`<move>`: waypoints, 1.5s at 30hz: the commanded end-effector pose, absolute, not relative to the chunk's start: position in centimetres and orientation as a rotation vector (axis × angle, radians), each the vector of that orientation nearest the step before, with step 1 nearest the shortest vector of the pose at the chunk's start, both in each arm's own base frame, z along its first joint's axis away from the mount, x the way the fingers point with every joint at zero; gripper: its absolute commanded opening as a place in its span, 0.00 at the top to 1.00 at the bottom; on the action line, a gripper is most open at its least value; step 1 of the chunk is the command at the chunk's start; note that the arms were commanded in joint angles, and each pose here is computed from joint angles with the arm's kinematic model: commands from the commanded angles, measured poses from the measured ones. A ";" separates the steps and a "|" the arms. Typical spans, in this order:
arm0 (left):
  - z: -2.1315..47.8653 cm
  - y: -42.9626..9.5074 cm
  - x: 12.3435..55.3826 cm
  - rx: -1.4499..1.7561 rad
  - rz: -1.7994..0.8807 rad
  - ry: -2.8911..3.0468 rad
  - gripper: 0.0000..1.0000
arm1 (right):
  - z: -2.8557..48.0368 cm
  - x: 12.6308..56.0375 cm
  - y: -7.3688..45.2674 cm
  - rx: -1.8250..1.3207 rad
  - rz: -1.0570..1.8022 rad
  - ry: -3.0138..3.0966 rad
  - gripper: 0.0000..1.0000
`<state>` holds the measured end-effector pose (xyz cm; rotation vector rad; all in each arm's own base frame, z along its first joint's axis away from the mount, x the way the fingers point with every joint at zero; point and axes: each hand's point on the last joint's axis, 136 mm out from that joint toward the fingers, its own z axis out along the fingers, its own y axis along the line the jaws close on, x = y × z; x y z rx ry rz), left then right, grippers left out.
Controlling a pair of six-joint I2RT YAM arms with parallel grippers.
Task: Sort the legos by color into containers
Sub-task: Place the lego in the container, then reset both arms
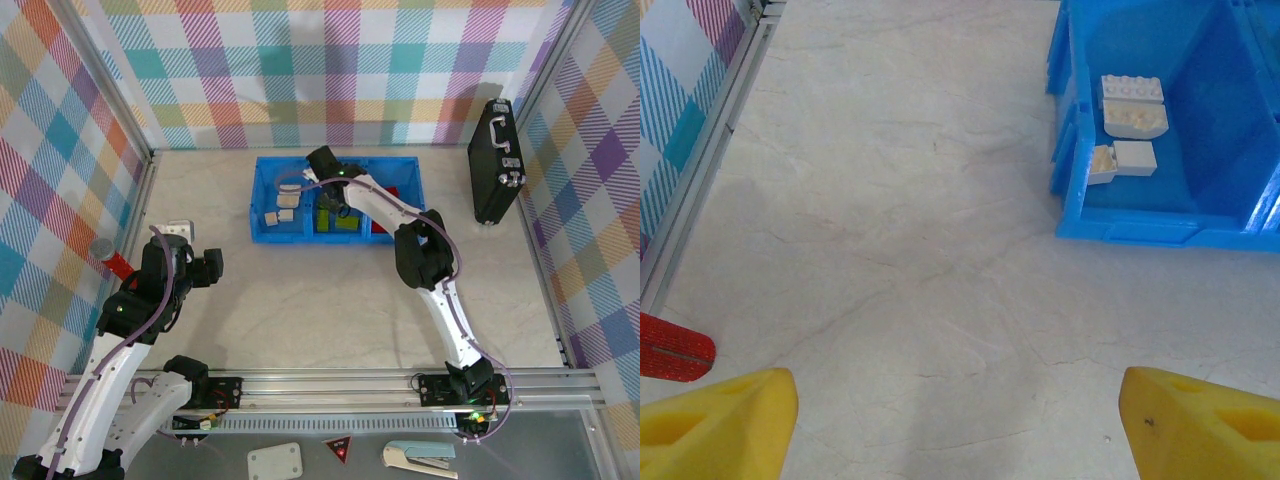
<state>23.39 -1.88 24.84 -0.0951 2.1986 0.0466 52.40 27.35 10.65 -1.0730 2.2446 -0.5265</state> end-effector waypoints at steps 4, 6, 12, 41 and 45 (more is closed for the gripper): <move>24.0 -1.8 24.1 -0.110 0.057 2.219 0.12 | 17.3 50.2 26.7 -0.933 -0.398 2.232 0.16; 23.5 -2.0 24.3 -0.105 0.058 2.245 0.11 | 18.1 49.4 26.3 -0.912 -0.374 2.238 0.15; 22.1 -3.6 24.9 -0.076 -0.023 2.311 0.01 | 20.7 46.6 24.8 -0.843 -0.310 2.245 0.09; 16.1 -1.4 31.2 -0.324 0.225 2.288 0.00 | 17.0 34.2 3.6 0.030 -0.280 2.312 0.01; 14.9 -1.4 32.6 -0.259 0.274 2.259 0.00 | 13.9 33.6 1.4 0.129 -0.338 2.294 0.01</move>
